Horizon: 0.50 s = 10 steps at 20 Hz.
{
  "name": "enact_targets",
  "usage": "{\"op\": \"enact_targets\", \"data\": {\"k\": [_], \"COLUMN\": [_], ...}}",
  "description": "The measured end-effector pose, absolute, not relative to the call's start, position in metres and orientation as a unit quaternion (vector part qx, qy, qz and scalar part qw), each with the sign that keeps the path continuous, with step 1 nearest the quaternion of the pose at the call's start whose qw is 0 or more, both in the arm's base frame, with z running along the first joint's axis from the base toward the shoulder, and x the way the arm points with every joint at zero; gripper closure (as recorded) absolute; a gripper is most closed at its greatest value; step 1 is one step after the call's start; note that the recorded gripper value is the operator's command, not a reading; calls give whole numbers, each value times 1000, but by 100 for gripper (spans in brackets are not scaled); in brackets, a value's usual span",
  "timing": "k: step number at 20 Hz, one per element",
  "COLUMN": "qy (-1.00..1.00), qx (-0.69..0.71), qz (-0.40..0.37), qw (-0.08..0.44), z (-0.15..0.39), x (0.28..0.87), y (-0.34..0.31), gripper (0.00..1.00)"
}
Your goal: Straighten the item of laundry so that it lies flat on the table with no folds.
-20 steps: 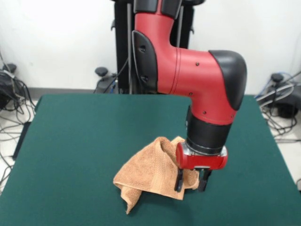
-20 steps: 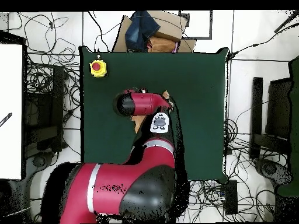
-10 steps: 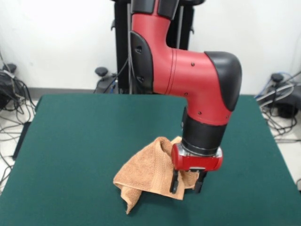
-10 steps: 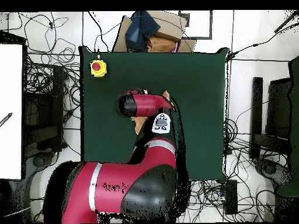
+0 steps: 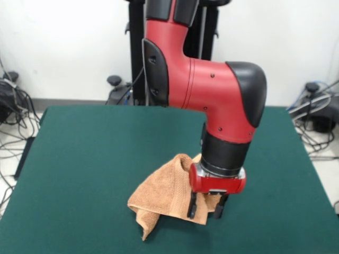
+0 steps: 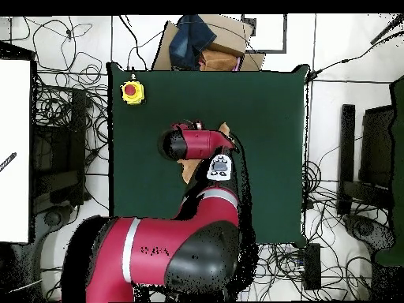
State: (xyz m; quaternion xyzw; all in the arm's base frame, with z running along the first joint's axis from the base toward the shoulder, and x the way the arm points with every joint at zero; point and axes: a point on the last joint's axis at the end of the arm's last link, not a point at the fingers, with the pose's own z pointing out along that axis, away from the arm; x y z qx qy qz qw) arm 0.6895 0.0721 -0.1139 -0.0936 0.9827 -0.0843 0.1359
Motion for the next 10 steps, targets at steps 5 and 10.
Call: {"op": "enact_targets", "data": {"k": [5,10], "qy": [982,983], "qx": [-100,-103], "qz": [-92,-92], "qw": [131,125], "z": [-122,-137], "x": [682,672], "y": [70,72], "gripper": [0,0]}}
